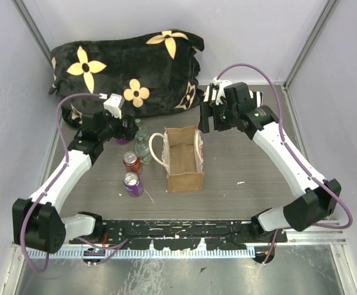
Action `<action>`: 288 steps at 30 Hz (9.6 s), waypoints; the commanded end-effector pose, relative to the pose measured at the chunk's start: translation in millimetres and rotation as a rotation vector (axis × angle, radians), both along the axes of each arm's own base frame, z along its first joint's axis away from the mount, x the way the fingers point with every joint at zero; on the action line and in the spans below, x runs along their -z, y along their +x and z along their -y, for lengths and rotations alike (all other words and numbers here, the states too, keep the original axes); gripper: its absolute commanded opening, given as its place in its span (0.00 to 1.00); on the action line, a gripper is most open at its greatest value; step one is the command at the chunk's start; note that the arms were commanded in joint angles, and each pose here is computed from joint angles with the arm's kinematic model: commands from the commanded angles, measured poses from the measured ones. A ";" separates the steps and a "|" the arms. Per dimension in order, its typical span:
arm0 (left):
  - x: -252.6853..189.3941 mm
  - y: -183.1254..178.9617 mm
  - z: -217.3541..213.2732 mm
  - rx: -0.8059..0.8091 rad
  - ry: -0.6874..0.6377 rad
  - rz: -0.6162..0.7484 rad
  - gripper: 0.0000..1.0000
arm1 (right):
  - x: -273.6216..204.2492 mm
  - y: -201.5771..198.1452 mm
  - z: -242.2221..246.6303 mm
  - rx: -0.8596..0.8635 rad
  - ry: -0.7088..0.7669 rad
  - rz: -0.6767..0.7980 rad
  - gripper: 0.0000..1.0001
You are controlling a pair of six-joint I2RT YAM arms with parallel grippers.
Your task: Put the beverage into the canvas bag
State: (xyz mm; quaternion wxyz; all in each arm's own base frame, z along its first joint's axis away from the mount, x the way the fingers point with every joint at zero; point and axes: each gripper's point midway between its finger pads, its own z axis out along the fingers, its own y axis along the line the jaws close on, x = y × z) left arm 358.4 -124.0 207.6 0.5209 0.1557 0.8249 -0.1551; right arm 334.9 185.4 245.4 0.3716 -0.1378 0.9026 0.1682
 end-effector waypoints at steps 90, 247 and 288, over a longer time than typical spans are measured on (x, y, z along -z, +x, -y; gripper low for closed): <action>-152.6 82.6 58.0 0.018 -0.113 0.359 0.00 | -29.9 -25.9 37.1 0.182 0.018 0.083 1.00; -75.5 26.0 140.5 0.011 -0.092 0.182 0.98 | 50.3 -43.6 33.7 0.216 0.069 -0.042 1.00; 50.0 -24.7 55.2 -0.016 -0.016 0.150 0.64 | 63.7 -51.2 30.6 0.216 0.099 -0.072 1.00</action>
